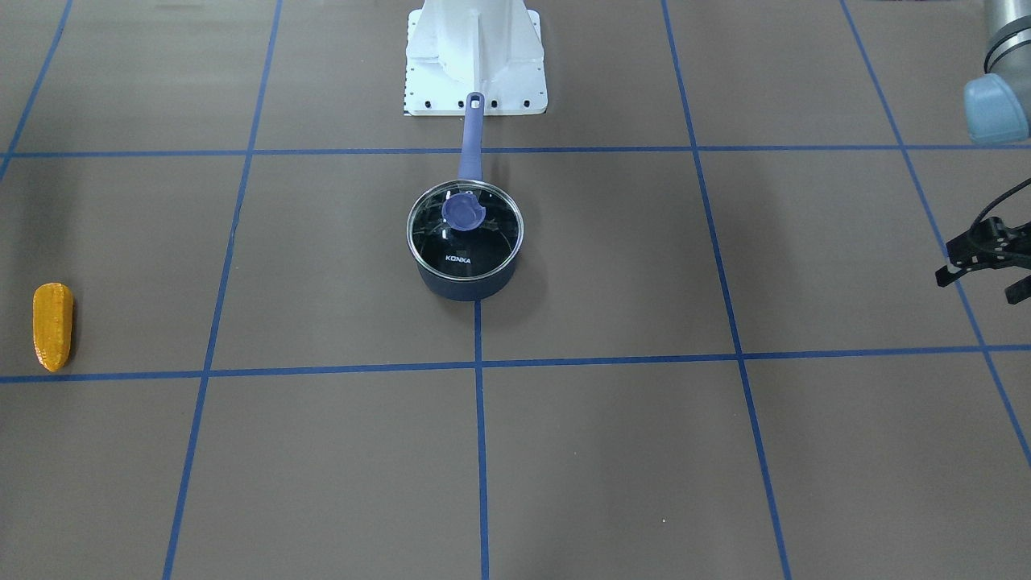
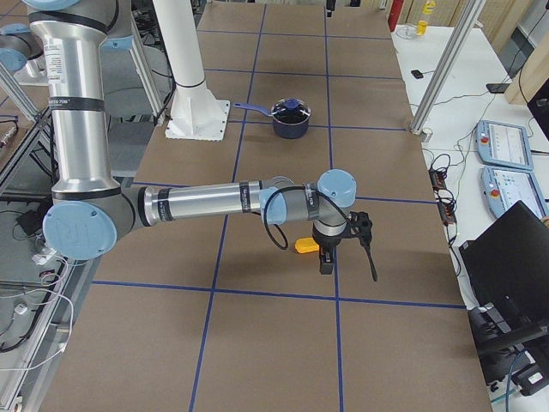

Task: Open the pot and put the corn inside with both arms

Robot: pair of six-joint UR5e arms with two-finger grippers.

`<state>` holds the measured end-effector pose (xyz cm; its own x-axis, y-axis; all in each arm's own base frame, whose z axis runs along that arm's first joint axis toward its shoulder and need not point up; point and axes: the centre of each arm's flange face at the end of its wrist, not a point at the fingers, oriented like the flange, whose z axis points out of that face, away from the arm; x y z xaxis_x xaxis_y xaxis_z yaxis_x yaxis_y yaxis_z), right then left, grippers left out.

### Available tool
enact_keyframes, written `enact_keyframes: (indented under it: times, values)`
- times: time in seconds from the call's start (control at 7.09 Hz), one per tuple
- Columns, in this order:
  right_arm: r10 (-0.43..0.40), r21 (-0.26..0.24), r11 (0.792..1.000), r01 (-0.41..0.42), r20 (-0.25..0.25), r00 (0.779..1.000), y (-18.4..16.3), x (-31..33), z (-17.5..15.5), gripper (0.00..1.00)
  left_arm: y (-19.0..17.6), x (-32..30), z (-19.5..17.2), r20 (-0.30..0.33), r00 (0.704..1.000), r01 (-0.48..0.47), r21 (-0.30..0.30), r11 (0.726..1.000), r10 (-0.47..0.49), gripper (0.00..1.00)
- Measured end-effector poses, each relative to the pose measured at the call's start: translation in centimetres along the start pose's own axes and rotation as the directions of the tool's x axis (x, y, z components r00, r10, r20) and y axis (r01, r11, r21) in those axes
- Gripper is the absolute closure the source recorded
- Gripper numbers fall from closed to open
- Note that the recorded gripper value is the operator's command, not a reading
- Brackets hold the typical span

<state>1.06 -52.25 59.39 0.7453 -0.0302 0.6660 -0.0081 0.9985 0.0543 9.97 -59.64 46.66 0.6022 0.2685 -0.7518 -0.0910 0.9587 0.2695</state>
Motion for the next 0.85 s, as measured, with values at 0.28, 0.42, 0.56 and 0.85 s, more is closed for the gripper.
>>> enact_keyframes:
  times: [0.28, 0.42, 0.56, 0.85]
  values:
    - [-0.004, 0.010, 1.000, 0.004, -0.021, 1.000, -0.4, -0.1, -0.3, 0.00, -2.8, 5.7, 0.7, -0.031, 0.999, -0.009, 0.000, 1.000, 0.009, 0.00]
    - [-0.004, 0.010, 1.000, 0.004, -0.022, 1.000, -0.5, -0.2, -0.3, 0.00, -3.8, 8.4, 1.0, -0.045, 0.999, 0.013, -0.003, 1.000, -0.013, 0.00]
    - [-0.004, 0.010, 1.000, 0.005, -0.022, 1.000, -0.5, -0.2, -0.3, 0.00, -4.6, 11.1, 1.1, -0.060, 0.997, 0.045, -0.004, 0.999, -0.045, 0.00]
    - [-0.020, 0.025, 0.999, 0.020, -0.016, 1.000, -0.6, -0.4, -0.4, 0.00, -5.2, 16.5, 1.5, -0.088, 0.987, 0.132, -0.018, 0.991, -0.134, 0.00]
